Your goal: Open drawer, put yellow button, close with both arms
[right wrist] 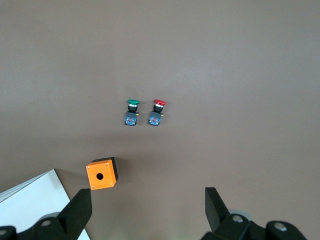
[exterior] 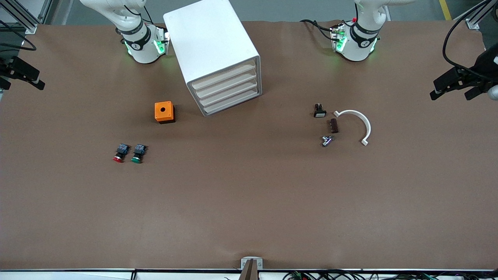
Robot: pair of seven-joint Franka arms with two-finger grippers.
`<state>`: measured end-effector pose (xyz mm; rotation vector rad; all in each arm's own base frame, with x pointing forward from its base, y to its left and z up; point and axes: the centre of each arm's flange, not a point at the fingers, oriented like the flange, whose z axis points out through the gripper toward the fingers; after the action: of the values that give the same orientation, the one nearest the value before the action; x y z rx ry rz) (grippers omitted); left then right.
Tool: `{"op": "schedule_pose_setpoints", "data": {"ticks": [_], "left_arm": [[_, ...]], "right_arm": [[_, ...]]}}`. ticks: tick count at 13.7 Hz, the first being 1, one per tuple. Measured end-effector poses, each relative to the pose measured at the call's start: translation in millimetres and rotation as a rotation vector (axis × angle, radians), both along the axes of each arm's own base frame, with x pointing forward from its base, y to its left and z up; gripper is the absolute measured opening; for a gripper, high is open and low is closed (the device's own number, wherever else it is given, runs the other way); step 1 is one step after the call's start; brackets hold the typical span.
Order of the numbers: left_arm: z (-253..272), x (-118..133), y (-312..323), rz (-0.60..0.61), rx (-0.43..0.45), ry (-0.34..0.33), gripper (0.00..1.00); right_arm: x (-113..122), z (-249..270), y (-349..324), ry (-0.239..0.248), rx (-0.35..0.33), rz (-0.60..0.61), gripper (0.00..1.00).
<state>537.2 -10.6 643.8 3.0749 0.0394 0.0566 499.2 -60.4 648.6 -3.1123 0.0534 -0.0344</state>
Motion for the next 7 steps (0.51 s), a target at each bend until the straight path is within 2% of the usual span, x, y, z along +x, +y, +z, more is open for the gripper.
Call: {"op": "schedule_pose_setpoints", "data": {"ticks": [7], "left_arm": [[1.8,0.2,-2.9,0.003,0.001,-0.002,1.0]], "right_arm": [[-0.7,-0.7,0.1,0.007,0.001,0.0,1.0]]}}
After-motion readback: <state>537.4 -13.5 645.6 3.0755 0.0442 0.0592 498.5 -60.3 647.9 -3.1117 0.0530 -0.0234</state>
